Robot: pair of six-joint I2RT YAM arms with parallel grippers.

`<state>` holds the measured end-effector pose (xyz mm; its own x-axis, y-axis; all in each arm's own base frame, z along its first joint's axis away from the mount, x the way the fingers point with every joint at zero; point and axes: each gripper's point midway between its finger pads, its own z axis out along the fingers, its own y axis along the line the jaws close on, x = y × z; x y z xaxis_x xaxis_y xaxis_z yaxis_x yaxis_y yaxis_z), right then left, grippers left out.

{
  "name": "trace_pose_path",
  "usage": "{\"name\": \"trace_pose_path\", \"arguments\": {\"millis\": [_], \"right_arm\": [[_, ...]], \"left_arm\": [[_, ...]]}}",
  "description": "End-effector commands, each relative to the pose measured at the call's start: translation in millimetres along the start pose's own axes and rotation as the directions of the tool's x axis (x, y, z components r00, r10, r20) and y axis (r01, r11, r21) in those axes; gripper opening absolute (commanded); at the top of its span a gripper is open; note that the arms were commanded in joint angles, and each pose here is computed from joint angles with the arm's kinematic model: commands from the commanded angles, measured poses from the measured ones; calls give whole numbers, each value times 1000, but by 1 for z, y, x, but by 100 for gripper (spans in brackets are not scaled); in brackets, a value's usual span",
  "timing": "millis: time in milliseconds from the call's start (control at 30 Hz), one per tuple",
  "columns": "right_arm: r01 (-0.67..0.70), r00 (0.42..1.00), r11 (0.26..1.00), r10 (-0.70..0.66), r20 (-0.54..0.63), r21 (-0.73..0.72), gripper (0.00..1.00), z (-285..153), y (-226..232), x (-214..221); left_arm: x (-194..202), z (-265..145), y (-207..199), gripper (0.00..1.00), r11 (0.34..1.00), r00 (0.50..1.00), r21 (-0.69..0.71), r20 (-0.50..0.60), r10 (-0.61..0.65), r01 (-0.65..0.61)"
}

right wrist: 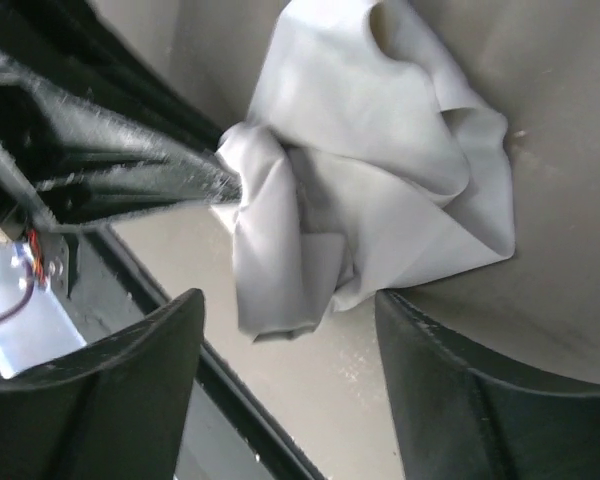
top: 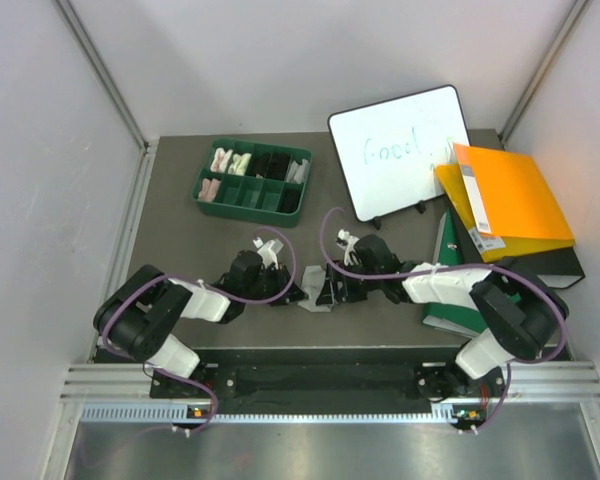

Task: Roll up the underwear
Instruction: Roll the underwear to the center of the board.

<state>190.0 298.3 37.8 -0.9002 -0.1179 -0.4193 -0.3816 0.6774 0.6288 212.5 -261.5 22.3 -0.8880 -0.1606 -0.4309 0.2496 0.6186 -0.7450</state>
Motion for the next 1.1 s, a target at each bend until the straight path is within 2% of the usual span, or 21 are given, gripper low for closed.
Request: {"name": "trace_pose_path", "arguments": {"millis": [0,33,167,333,367,467,600,733,933,1067], "right_arm": [[-48,999,991,46,18,122,65,3,-16,-2],[-54,998,988,51,22,148,63,2,-21,-2],[-78,997,975,78,10,209,40,2,-33,2],[-87,996,959,92,-5,270,25,7,-46,6],[-87,996,959,91,-4,271,18,7,-46,5],[-82,996,956,89,-11,281,12,9,-48,6],[-79,996,956,89,-21,284,7,10,-49,7],[-77,996,955,89,-29,286,6,11,-50,8],[-77,995,956,91,-36,285,5,12,-50,9],[-73,996,957,87,-35,280,5,11,-49,8]], "left_arm": [[14,-1,20,19,995,999,-94,-44,-27,23],[13,-2,20,19,995,999,-96,-41,-28,24],[7,-4,14,23,996,999,-90,-28,-22,19],[-1,-10,6,37,997,1000,-81,1,-2,3],[-1,-11,9,39,995,1000,-102,2,2,-2],[-4,-14,13,44,991,1000,-133,11,17,-16],[-9,-16,19,46,985,999,-170,39,29,-22],[-11,-11,15,47,990,999,-139,48,25,-18],[-8,-4,17,49,993,999,-115,49,9,-4],[-4,-1,29,49,988,999,-152,46,-5,12]]}}
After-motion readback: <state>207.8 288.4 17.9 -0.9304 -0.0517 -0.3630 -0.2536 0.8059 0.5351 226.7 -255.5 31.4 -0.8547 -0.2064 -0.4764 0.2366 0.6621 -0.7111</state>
